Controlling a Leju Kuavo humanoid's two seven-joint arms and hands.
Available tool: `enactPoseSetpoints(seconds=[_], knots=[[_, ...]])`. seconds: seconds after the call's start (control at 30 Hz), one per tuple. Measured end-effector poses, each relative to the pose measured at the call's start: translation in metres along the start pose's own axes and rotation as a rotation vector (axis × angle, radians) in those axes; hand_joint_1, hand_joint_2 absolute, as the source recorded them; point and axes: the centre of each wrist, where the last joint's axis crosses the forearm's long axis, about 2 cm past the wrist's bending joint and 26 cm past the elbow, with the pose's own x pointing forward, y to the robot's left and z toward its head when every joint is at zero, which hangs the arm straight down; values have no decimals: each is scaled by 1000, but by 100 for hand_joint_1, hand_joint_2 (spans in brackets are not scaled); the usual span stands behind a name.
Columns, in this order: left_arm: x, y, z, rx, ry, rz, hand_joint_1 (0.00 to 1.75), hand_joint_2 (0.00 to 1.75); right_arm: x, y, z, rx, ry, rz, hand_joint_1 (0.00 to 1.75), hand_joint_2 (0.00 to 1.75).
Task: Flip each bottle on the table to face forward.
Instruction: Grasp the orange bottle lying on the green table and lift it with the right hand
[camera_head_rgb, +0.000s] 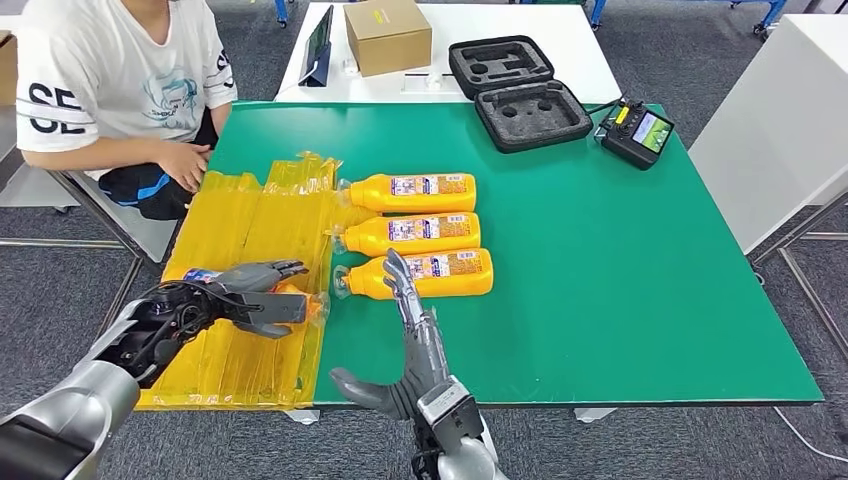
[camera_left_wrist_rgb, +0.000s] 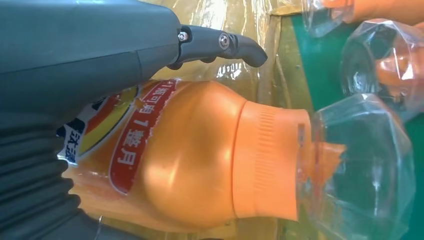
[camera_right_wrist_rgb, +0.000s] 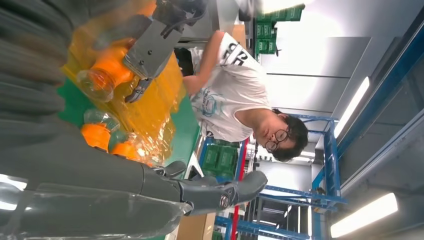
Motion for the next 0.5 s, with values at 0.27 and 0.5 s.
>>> enactPoseSetpoints(seconds=[0.27, 0.5], knots=[[1, -1, -2, 3, -12, 13, 0, 0, -1, -1, 0, -6, 4, 4, 0, 175], [6, -2, -6, 28, -54, 71, 0, 0, -2, -4, 3, -3, 20, 38, 0, 175]])
